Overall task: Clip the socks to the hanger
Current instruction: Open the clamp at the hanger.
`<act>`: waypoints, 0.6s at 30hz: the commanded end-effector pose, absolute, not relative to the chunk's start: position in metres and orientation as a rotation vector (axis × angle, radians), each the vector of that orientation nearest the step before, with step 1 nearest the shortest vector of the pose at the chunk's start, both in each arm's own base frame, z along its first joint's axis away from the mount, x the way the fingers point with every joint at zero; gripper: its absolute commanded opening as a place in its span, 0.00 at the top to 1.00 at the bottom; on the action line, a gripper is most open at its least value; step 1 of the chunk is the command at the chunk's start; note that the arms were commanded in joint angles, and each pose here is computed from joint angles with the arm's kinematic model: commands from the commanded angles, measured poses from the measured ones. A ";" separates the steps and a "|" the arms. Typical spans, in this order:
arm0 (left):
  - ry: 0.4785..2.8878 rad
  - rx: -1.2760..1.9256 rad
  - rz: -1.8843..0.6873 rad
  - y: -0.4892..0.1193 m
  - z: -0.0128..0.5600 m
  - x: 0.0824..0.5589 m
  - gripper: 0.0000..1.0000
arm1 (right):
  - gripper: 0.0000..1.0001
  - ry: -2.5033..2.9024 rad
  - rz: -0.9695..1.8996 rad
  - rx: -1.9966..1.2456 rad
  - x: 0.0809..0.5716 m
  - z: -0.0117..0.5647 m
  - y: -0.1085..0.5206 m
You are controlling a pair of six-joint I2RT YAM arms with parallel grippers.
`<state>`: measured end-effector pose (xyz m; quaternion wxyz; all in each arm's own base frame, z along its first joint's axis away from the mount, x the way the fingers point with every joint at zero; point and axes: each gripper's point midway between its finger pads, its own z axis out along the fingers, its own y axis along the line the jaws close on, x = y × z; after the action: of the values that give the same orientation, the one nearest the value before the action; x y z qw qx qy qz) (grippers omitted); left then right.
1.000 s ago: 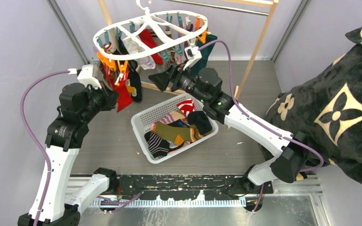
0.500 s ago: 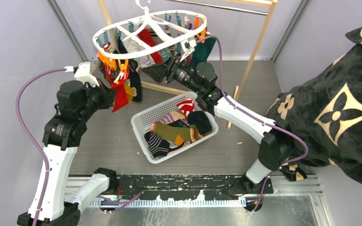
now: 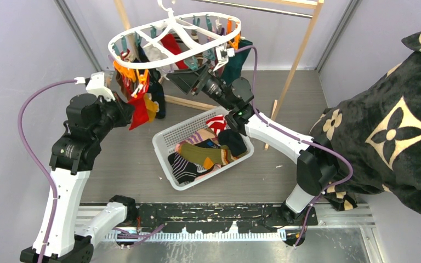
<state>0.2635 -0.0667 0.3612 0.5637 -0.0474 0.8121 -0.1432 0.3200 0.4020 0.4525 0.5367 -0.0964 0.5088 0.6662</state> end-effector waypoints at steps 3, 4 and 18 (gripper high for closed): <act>1.835 -0.122 -0.339 -0.063 0.387 0.261 1.00 | 0.41 1.023 1.601 -0.121 0.310 0.494 0.376; 1.834 -0.121 -0.340 -0.063 0.387 0.261 1.00 | 0.41 1.023 1.588 -0.109 0.310 0.494 0.377; 1.831 -0.115 -0.335 -0.061 0.388 0.255 1.00 | 0.41 0.937 1.564 -0.041 0.298 0.504 0.387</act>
<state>0.2595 -0.0654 0.3653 0.5683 -0.0478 0.8088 -0.1435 0.3091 0.4081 0.4644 0.5761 -0.0332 0.4691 0.6685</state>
